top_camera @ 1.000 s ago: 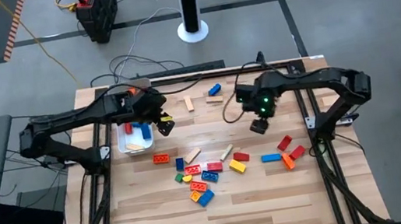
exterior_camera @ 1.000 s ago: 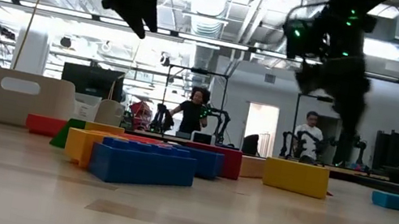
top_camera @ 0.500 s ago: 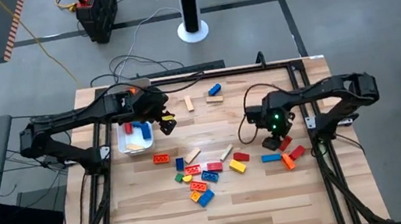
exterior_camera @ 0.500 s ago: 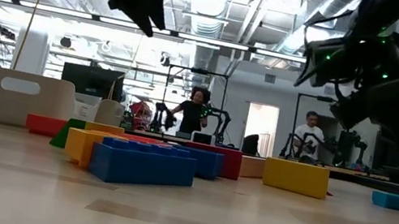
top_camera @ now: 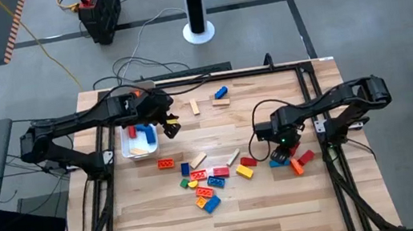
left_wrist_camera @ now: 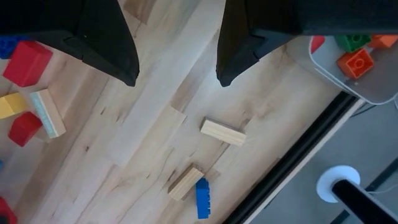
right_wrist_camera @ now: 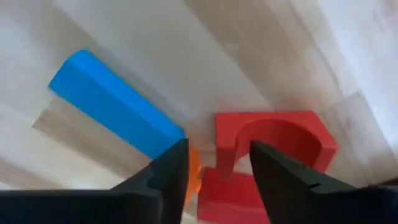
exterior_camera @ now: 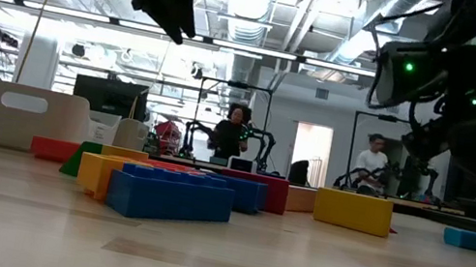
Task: Sort blocks by size
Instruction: Put the large red wooden block into the white bin
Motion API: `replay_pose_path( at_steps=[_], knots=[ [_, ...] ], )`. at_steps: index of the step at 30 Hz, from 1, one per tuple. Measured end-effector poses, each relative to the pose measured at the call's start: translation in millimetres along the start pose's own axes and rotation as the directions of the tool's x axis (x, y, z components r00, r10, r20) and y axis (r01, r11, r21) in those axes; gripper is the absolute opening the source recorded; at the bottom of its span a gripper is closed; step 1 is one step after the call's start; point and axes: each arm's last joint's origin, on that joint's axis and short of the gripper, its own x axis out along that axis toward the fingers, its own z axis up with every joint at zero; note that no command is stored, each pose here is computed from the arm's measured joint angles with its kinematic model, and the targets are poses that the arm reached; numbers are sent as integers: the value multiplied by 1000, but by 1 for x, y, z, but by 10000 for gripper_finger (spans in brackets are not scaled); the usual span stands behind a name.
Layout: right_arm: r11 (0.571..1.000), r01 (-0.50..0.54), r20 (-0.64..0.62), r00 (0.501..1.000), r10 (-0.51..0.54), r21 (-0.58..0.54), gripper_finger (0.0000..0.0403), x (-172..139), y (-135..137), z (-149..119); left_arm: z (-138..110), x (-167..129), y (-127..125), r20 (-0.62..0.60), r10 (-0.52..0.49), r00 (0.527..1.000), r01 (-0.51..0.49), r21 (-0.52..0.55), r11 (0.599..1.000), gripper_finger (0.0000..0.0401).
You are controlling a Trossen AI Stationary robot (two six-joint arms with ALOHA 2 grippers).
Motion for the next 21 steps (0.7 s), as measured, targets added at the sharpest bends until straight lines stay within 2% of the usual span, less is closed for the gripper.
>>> replay_pose_path(
  at_steps=[13,16,21],
  knots=[
    [1000,28,34,999,-28,0,57,3,-4,2,0,0,2,-3,6,1000,-6,35,999,206],
    [1000,28,41,999,-28,-4,42,3,-5,4,1,-2,2,14,1,1000,-1,11,1000,206],
    [1000,14,60,998,-12,-28,46,-3,-5,8,3,-7,3,44,-5,999,5,3,1000,206]
  ],
)
